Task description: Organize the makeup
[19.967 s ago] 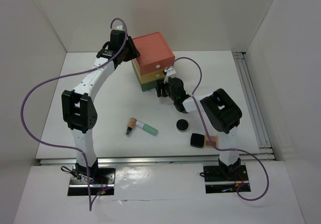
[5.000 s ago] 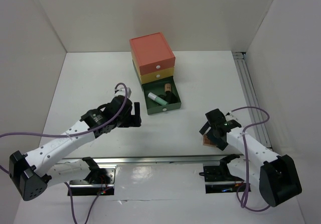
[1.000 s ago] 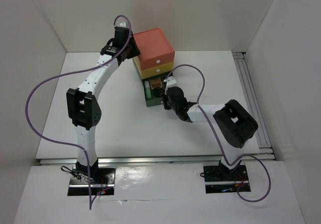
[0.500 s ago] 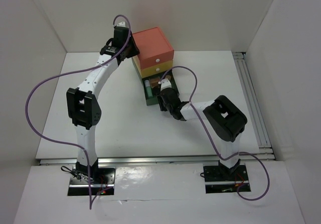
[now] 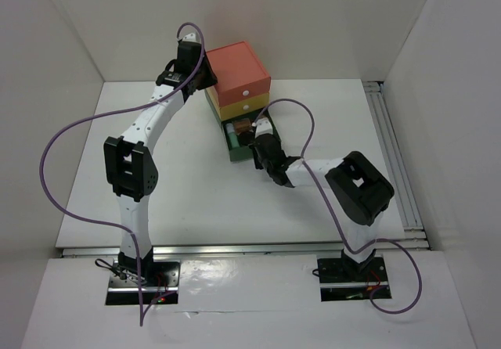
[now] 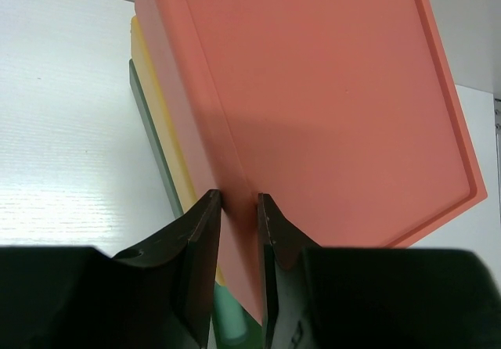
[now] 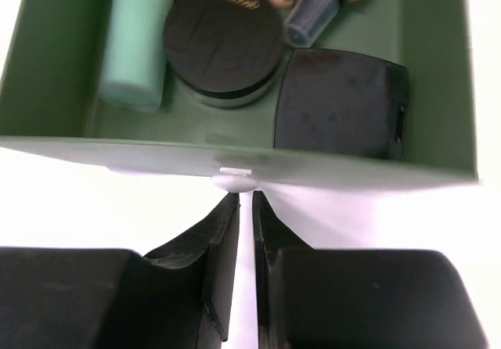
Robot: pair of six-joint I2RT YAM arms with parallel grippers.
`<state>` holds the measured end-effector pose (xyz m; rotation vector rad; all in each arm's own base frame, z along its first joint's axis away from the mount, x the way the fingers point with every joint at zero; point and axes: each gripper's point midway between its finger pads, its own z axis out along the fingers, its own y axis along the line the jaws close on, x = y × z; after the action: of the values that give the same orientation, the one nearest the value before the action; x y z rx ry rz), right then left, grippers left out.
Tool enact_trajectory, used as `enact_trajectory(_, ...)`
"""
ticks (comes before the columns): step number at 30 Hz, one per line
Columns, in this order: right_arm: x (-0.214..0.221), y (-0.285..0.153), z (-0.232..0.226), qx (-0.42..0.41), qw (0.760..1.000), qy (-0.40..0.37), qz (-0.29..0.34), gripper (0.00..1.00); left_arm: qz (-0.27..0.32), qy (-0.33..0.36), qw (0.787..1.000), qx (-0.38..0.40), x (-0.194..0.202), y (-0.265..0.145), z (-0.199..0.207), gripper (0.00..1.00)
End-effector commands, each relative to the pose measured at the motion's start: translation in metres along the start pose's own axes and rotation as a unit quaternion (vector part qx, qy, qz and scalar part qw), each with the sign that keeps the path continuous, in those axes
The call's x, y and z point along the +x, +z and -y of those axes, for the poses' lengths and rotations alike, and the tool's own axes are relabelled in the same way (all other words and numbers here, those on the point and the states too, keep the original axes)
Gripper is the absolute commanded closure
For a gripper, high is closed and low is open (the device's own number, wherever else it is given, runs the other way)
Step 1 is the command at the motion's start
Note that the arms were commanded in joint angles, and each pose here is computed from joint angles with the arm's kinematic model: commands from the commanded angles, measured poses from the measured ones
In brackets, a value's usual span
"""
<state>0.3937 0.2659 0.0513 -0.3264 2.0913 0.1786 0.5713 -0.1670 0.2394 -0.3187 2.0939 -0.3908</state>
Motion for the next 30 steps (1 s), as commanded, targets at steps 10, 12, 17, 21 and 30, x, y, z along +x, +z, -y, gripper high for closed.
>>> enact_trajectory(10, -0.062, 0.023, 0.069, 0.056, 0.996, 0.034, 0.053, 0.77, -0.145, 0.061, 0.987, -0.030, 0.091, 0.014, -0.033, 0.71)
enact_trajectory(12, -0.060, 0.026, 0.060, 0.031, 0.998, 0.026, 0.045, 0.77, -0.148, 0.061, 0.987, -0.026, 0.091, 0.014, -0.032, 0.71)
enact_trajectory(17, -0.048, 0.016, 0.044, -0.004, 0.999, 0.015, 0.042, 0.77, -0.146, 0.066, 0.987, -0.029, 0.091, 0.014, -0.034, 0.71)
enact_trajectory(21, -0.047, 0.026, 0.036, -0.015, 0.999, 0.015, 0.050, 0.76, -0.148, 0.065, 0.987, -0.025, 0.091, 0.014, -0.032, 0.71)
enact_trajectory(30, -0.120, 0.056, 0.017, -0.039, 0.978, 0.071, 0.191, 0.74, -0.154, 0.068, 0.986, -0.012, 0.095, 0.017, -0.029, 0.71)
